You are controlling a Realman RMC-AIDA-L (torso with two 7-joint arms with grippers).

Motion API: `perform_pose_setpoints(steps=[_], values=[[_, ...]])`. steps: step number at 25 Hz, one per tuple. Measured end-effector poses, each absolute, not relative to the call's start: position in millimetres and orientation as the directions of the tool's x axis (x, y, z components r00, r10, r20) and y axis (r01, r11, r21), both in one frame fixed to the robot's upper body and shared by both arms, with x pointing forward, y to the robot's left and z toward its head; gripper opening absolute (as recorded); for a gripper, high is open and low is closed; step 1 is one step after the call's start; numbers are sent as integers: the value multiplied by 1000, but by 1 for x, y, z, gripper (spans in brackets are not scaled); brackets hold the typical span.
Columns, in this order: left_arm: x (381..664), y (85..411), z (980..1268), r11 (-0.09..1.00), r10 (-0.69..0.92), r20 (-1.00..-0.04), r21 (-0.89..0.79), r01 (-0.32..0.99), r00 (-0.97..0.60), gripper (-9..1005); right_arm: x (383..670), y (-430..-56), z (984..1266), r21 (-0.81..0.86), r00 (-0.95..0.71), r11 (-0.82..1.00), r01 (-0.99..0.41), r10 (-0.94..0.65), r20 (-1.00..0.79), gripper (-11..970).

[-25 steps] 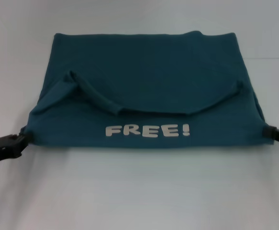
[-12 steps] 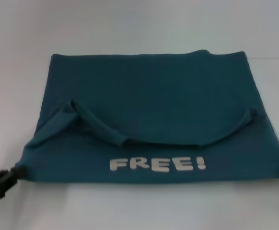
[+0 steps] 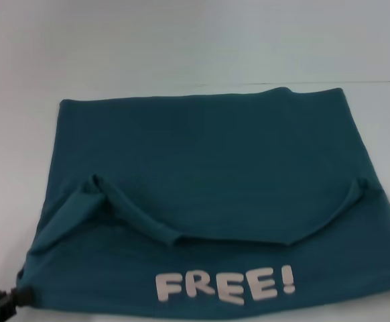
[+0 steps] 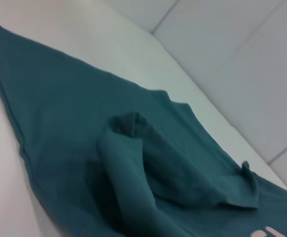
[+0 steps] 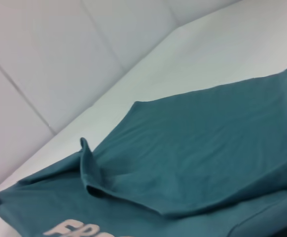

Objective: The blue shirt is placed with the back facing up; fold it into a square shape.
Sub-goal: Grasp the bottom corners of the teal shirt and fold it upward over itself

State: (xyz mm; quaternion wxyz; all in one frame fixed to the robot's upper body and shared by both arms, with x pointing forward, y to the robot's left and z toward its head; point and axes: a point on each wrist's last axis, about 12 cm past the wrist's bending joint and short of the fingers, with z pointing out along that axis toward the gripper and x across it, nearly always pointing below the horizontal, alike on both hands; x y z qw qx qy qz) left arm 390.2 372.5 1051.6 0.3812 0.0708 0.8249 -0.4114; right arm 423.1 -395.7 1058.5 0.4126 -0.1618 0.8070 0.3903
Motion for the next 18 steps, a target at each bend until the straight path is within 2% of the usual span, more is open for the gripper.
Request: perform_pose_setpoints(steps=[11,18], values=[[363,375,1053,612,-213,-659,-666,427,-722,42,393,-396,1056,529,-630,590,-610,44,-775,35],[367,376,1056,608,-220,-658,-670,426,-720,41,388,-404,1064,519,-599,592,-617,76,-797,35]])
